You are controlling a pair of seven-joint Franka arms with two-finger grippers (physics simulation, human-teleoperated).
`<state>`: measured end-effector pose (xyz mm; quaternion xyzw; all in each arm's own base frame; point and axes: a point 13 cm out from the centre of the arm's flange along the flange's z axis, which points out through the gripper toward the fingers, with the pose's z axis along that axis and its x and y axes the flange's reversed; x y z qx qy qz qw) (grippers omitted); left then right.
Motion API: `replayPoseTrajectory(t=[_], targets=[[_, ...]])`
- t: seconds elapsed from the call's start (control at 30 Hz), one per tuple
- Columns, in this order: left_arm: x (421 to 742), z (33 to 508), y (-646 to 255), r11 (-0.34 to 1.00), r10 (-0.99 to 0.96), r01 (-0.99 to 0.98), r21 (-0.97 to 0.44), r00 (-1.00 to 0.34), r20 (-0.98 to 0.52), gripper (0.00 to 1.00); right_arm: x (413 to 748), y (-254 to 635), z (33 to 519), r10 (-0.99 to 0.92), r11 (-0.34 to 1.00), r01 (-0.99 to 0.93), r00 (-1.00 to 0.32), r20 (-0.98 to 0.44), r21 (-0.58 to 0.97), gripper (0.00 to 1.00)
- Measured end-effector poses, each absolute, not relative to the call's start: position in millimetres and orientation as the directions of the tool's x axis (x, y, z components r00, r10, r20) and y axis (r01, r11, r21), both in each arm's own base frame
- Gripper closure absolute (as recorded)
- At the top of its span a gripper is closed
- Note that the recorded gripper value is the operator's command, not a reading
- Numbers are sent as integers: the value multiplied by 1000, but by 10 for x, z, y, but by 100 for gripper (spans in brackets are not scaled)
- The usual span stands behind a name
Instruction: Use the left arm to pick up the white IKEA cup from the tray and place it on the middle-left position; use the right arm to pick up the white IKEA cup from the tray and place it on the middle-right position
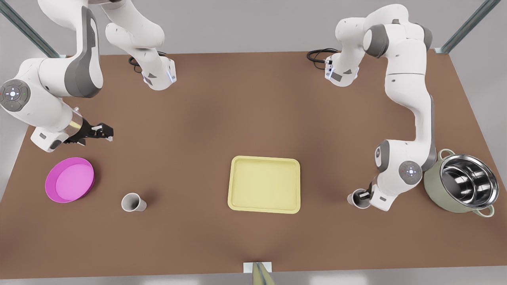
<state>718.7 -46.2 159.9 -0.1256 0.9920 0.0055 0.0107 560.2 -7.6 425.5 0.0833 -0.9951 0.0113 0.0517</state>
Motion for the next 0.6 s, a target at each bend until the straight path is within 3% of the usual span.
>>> replayPoseTrajectory(t=[0.6], targets=[[7467, 1222, -193, 1000, -30, -31, 4, -987, -158, 86, 5604, -15, 4206, -169, 986, -169, -979, 112, 6, 0]])
